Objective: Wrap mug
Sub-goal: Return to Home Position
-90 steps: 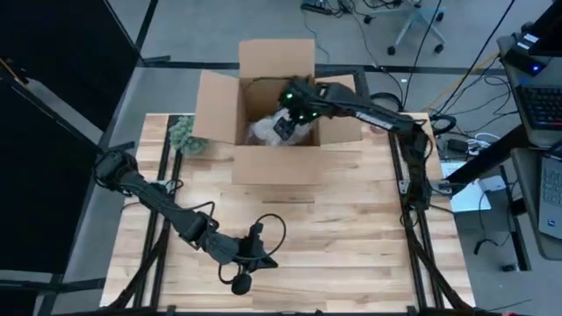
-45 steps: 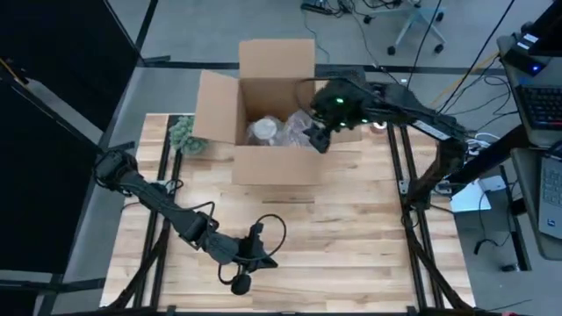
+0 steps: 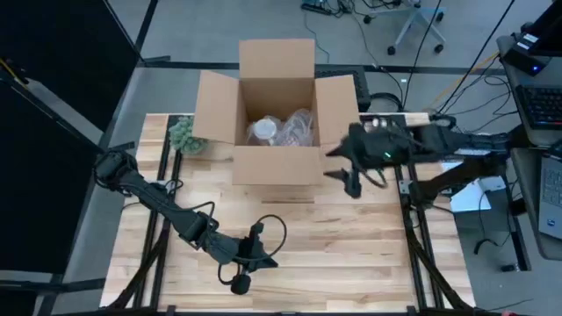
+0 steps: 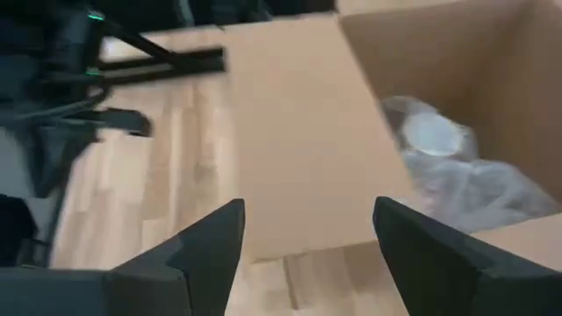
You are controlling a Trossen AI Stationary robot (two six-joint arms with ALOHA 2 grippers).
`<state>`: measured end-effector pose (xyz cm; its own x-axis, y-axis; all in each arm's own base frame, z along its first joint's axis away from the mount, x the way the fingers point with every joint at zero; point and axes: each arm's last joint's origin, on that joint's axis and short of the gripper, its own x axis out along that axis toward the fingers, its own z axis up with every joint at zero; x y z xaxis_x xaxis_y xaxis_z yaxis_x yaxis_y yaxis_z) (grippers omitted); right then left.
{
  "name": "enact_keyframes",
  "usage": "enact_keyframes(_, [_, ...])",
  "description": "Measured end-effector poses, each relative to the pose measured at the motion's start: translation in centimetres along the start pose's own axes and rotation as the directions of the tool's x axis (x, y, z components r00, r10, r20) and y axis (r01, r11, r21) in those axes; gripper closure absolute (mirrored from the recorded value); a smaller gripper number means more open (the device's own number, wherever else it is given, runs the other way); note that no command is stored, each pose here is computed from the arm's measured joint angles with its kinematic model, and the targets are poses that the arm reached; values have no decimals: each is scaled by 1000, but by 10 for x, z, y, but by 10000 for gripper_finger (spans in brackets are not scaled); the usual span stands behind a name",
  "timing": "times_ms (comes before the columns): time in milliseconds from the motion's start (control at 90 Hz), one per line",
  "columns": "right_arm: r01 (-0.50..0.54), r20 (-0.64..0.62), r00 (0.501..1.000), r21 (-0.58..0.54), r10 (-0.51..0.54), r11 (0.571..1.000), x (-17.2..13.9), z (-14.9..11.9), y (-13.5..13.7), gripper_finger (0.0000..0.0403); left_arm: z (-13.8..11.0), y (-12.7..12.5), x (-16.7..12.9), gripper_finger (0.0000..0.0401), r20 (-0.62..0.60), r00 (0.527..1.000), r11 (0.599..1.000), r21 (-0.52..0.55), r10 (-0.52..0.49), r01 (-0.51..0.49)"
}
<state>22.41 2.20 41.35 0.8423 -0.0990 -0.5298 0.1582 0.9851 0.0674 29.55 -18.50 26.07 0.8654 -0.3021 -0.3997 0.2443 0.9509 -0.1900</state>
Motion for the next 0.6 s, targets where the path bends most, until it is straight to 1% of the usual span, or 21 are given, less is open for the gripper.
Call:
enact_keyframes(122, [-64, 123, 991, 47, 58, 997, 7, -48, -1, 199, 0, 0, 0, 401, 0, 1000, 1000, -20, 0, 0])
enact_keyframes(222, [-121, 264, 960, 88, 94, 989, 12, -84, -5, 222, 0, 1, 0, 401, 0, 1000, 1000, -25, 2, -2])
enact_keyframes(278, [-136, 305, 947, 102, 100, 985, 19, -105, -9, 237, 0, 1, 0, 401, 1, 1000, 1000, -24, 2, -2])
enact_keyframes(344, [-142, 326, 940, 104, 101, 984, 25, -128, -13, 253, 1, 2, 0, 401, 0, 1000, 1000, -4, 6, -6])
enact_keyframes(433, [-174, 357, 925, 88, 133, 981, 28, -151, -17, 282, -1, 4, 1, 401, -14, 1000, 1000, 14, 14, -13])
enact_keyframes(489, [-160, 337, 934, 85, 123, 983, 31, -165, -20, 303, -1, 6, 1, 401, -27, 999, 999, 33, 24, -23])
enact_keyframes(544, [-124, 296, 951, 89, 92, 988, 35, -178, -23, 322, -1, 8, 1, 401, -26, 999, 999, 25, 28, -28])
enact_keyframes(600, [-118, 279, 956, 106, 84, 987, 37, -186, -24, 339, 0, 8, 2, 401, -17, 999, 999, 21, 28, -28])
